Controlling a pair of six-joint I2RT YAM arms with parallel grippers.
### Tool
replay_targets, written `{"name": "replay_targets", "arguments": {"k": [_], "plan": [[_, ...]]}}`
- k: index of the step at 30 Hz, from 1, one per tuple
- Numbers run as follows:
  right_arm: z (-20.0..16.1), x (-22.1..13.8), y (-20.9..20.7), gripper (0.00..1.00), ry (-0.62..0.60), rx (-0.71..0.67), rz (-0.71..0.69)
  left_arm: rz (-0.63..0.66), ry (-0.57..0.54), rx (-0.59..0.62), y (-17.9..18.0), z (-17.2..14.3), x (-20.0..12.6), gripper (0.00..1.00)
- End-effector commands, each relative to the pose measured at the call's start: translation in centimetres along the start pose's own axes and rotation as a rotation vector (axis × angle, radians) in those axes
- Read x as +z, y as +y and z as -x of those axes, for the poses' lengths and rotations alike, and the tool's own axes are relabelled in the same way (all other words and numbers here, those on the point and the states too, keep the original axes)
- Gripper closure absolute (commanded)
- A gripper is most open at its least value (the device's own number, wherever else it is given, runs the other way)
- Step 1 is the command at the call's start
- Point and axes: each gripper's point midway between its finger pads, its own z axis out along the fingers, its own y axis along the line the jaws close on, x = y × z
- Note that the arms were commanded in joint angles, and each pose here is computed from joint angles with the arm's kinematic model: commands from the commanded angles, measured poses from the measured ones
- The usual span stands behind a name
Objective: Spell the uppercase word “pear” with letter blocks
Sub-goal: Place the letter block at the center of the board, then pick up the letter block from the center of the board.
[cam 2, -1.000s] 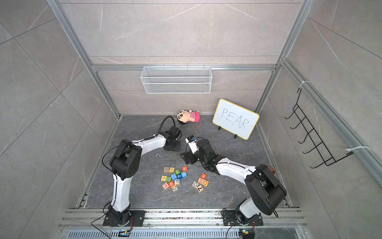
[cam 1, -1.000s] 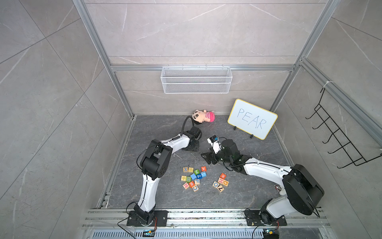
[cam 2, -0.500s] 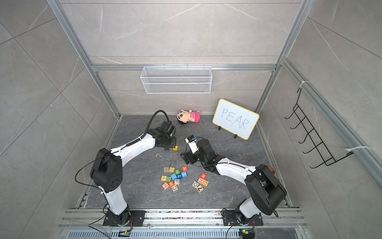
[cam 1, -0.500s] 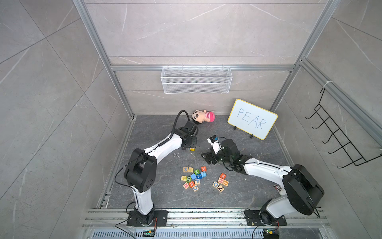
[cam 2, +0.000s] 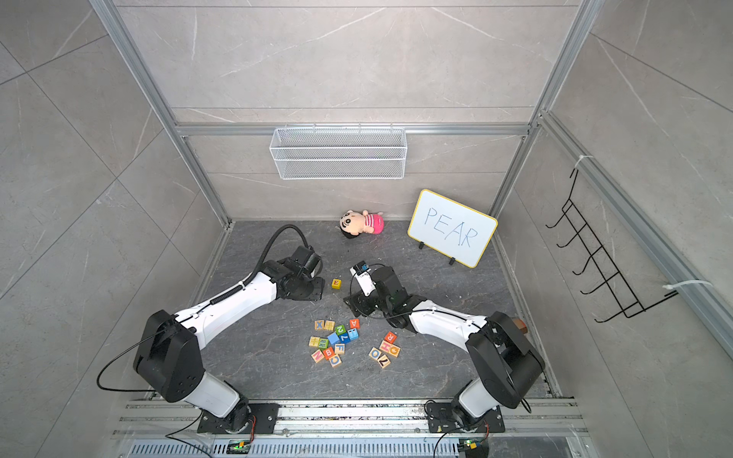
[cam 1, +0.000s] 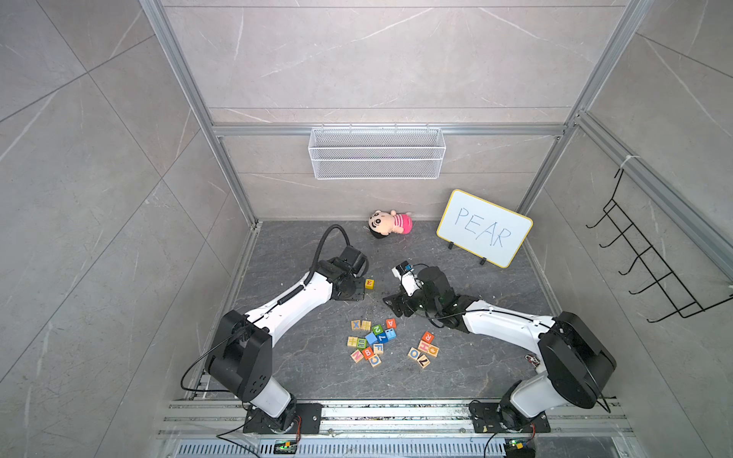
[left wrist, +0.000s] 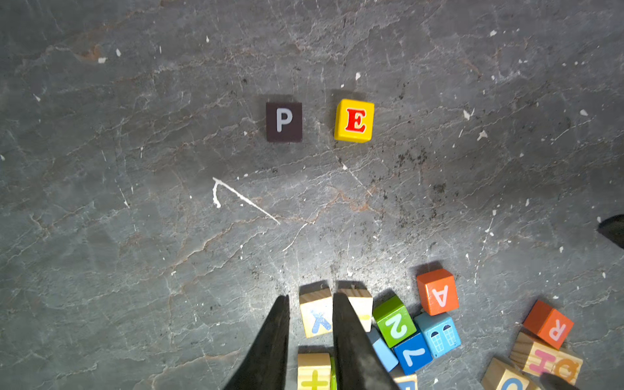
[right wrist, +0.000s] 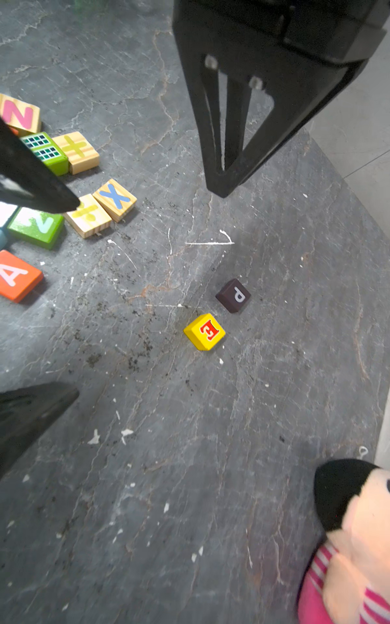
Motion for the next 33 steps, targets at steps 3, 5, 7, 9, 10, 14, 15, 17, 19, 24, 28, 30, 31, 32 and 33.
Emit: {"name": "replay_targets", "arguments": {"k": [3,5,7,9,10,14,15,17,19,24,28,30,31,32,33], "plan": [[-0.7,-0.2,0.2,0.15,0.058,-0.005,-0.007,-0.045,-0.004,0.016,-0.8,-1.0,-1.3,0.74],[-1.3,-0.7,0.1,0.15,0.09,0.012,-0.021,-0.037,-0.007,0.032,-1.0,-1.5,-1.5,0.74],[-2.4,-1.4,-0.2,0.16,0.139,0.038,-0.043,-0.046,-0.007,0.023,-1.0,-2.0,-1.6,0.7],[-3.2,-2.2,-0.9,0.16,0.203,0.089,-0.097,-0.068,-0.008,0.019,-1.2,-2.4,-1.8,0.65],[-3.9,-2.7,-1.0,0.18,0.25,0.118,-0.114,-0.081,-0.008,0.019,-1.2,-2.6,-2.0,0.65],[-4.6,-4.1,-0.8,0.22,0.347,0.206,-0.177,-0.079,0.004,0.024,-0.6,-3.6,-2.8,0.61],[-4.8,-4.3,-0.4,0.22,0.368,0.218,-0.188,-0.083,0.002,0.028,-0.5,-3.8,-3.1,0.6],[-5.0,-4.2,0.3,0.24,0.407,0.219,-0.201,-0.094,-0.011,0.035,-0.3,-4.1,-3.6,0.55],[-5.2,-3.6,1.1,0.24,0.444,0.198,-0.23,-0.138,-0.034,0.061,-0.7,-4.4,-3.8,0.51],[-5.4,-2.1,1.7,0.25,0.489,0.239,-0.288,-0.204,-0.053,0.113,-1.3,-5.1,-4.5,0.36],[-5.8,-0.4,2.9,0.25,0.522,0.267,-0.291,-0.338,-0.05,0.188,-3.0,-6.3,-5.7,0.22],[-6.5,0.4,3.2,0.25,0.553,0.277,-0.302,-0.426,-0.064,0.223,-3.9,-7.1,-6.6,0.19],[-6.7,0.8,3.2,0.26,0.563,0.285,-0.309,-0.449,-0.08,0.229,-4.0,-7.4,-7.1,0.17],[-6.8,1.1,3.2,0.26,0.567,0.294,-0.313,-0.468,-0.096,0.237,-4.0,-7.7,-7.5,0.17],[-7.0,1.4,3.1,0.26,0.57,0.304,-0.318,-0.496,-0.123,0.249,-4.1,-7.9,-8.2,0.17]]}}
